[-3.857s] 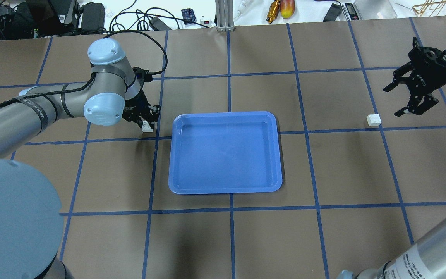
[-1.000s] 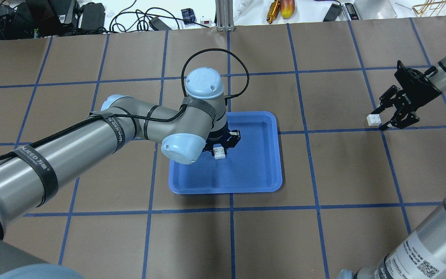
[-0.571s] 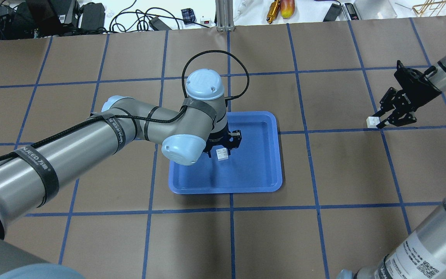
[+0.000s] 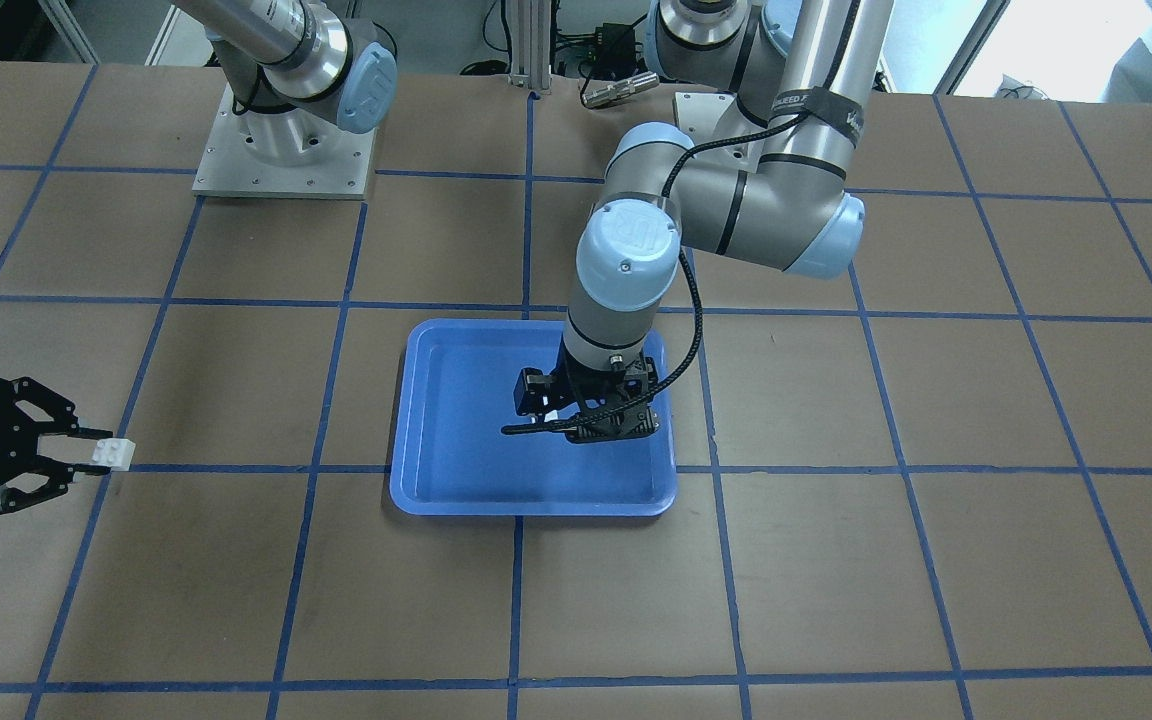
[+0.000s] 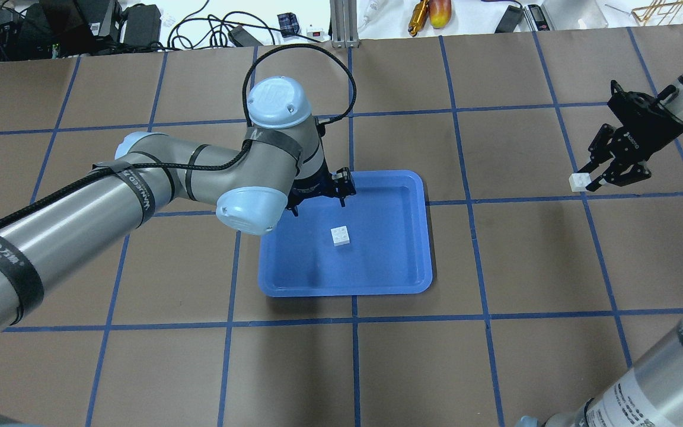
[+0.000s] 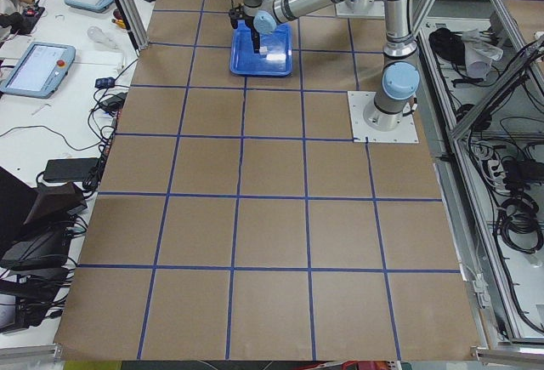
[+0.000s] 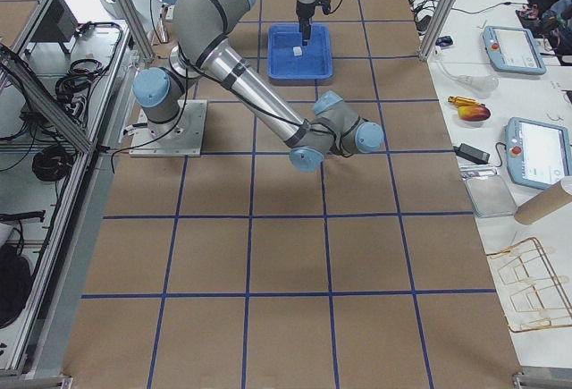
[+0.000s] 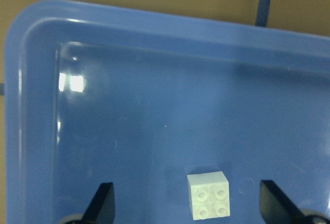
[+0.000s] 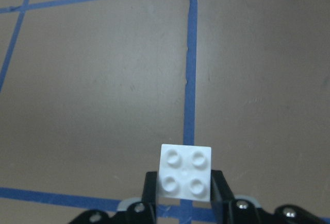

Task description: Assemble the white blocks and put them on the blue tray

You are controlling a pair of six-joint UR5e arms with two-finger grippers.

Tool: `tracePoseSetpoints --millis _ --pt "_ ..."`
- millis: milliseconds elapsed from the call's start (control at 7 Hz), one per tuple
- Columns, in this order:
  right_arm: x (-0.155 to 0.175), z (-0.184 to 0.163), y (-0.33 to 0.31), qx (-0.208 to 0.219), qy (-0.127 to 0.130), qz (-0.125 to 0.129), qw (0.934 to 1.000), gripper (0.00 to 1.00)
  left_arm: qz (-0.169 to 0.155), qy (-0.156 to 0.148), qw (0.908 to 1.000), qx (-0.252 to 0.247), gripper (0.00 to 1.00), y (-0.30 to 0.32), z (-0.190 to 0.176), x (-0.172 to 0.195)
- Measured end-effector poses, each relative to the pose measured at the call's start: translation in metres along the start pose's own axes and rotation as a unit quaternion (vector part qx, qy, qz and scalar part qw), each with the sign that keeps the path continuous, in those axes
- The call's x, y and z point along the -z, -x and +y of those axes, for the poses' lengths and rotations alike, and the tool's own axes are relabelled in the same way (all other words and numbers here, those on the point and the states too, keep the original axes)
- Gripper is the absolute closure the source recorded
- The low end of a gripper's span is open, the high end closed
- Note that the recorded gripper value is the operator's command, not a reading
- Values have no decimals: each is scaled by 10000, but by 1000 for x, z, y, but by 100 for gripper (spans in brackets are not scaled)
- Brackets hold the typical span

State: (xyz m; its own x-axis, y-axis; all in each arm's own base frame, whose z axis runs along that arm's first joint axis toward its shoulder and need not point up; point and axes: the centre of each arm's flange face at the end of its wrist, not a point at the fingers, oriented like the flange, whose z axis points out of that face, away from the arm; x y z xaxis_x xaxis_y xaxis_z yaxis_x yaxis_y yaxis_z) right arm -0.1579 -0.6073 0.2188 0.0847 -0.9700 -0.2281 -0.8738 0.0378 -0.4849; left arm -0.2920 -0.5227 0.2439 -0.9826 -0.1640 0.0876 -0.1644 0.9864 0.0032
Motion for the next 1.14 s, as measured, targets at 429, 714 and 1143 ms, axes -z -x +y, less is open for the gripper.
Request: tracePoseSetpoints --millis 429,714,1143 --pt "-18 -130 -9 -154 -402 -12 9991 100 260 -83 9995 174 0 38 -17 32" --pt "-51 -200 -10 -239 -599 -89 9979 100 332 23 9994 120 0 47 -15 29" --pt "-128 -284 -4 -256 -403 306 9984 100 623 397 9972 88 64 76 -8 -2"
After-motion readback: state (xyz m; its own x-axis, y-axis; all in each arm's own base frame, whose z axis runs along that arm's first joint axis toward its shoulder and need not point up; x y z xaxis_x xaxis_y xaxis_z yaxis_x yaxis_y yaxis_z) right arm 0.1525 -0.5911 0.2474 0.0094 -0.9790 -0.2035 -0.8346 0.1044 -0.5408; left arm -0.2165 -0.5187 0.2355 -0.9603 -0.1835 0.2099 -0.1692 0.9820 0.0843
